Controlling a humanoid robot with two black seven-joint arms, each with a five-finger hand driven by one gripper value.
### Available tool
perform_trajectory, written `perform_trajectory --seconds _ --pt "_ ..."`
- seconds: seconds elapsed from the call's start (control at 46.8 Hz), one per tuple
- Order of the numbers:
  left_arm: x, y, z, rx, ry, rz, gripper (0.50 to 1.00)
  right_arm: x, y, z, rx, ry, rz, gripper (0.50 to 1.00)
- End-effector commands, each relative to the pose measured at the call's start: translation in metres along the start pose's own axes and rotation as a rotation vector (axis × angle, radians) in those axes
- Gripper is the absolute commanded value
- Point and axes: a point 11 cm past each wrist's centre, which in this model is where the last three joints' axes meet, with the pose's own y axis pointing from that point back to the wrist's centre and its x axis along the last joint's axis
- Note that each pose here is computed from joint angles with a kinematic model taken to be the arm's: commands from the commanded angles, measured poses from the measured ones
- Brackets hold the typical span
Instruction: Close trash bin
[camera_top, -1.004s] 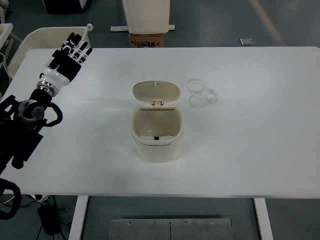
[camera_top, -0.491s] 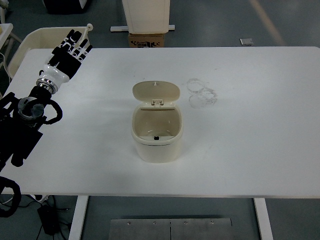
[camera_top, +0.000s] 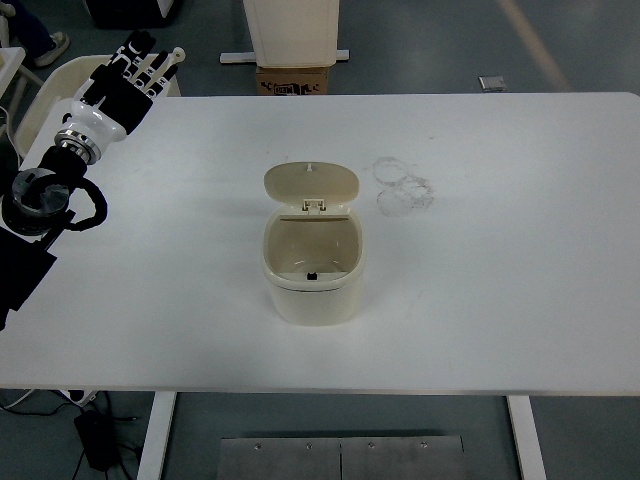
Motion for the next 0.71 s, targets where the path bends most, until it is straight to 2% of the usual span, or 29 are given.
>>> perform_trajectory --seconds 0.0,0.171,0.363,0.513,0.62,0.684 --pt "-0.014 0.003 0.013 0.006 -0.035 -0.038 1.0 0.0 0.0 0.0 0.0 0.0 0.0 0.993" --pt "-0.033 0.014 0.035 0.04 -0.148 -0.093 1.0 0.0 0.0 0.0 0.0 0.0 0.0 0.993" --pt "-0.067 0.015 0.041 0.166 -0.334 -0.159 1.0 0.0 0.0 0.0 0.0 -0.001 0.0 0.993" --pt "-0.098 0.013 0.053 0.214 -0.49 -0.218 1.0 0.0 0.0 0.0 0.0 0.0 0.0 0.993" --pt "-0.119 0.016 0.05 0.314 -0.662 -0.252 1.0 0.0 0.0 0.0 0.0 0.0 0.0 0.993" --pt "-0.13 0.019 0.055 0.329 -0.719 -0.27 1.0 0.0 0.0 0.0 0.0 -0.001 0.0 0.993"
